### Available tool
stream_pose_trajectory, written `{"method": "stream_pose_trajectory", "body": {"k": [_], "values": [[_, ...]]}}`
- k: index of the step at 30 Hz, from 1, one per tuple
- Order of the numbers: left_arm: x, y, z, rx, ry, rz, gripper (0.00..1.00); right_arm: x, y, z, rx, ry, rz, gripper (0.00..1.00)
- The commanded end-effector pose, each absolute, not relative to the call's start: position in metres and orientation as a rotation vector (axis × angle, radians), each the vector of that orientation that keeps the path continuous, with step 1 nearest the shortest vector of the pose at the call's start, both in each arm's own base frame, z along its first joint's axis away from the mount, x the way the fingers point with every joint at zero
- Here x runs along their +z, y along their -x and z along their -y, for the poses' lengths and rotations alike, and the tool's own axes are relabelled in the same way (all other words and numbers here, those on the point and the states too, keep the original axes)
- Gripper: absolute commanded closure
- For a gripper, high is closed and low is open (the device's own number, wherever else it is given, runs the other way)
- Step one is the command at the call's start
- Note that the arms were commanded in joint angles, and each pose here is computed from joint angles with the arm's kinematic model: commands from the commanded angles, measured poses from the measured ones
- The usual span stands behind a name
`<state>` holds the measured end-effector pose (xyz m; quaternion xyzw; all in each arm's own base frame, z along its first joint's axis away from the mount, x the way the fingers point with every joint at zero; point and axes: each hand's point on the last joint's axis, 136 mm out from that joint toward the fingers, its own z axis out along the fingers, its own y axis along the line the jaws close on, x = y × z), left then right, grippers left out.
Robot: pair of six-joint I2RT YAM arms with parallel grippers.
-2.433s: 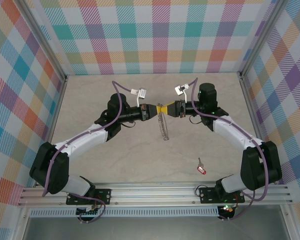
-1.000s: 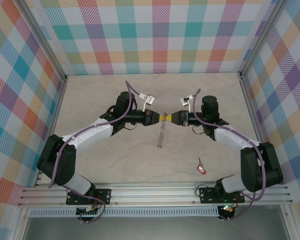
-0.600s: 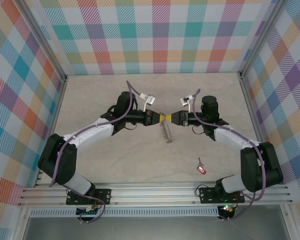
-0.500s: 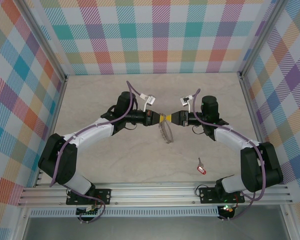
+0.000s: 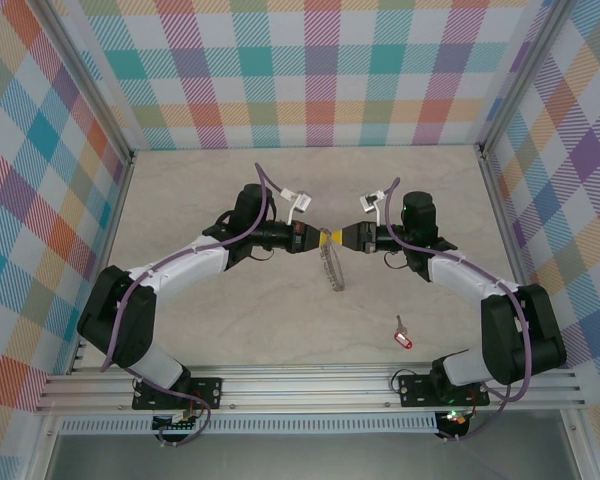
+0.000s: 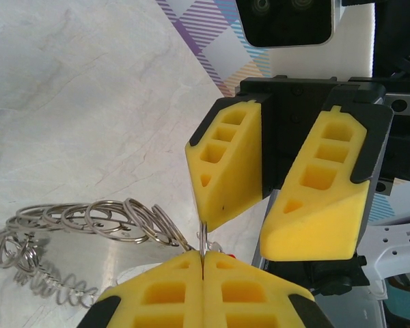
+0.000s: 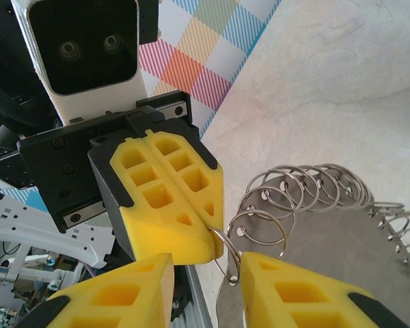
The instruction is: Put the keys on the keyring
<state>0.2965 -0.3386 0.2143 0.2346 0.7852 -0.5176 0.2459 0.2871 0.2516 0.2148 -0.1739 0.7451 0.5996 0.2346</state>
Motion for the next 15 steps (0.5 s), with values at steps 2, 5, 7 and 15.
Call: {"method": "stream_pose_trajectory", "body": {"k": [2, 5, 7, 15], "values": [[0.237, -0.293, 0.348, -1.448, -0.708, -2.06, 1.0, 0.225, -0.281, -0.258, 1.678, 0.55, -2.001, 0.68], [0.238, -0.293, 0.348, -1.451, -0.711, -2.058, 1.0, 0.222, -0.282, -0.259, 1.669, 0.544, -2.01, 0.66], [0.238, -0.293, 0.347, -1.45, -0.71, -2.058, 1.0, 0.22, -0.284, -0.259, 1.662, 0.539, -2.015, 0.65], [0.239, -0.291, 0.348, -1.455, -0.717, -2.056, 1.0, 0.216, -0.287, -0.259, 1.661, 0.525, -2.026, 0.66]]}}
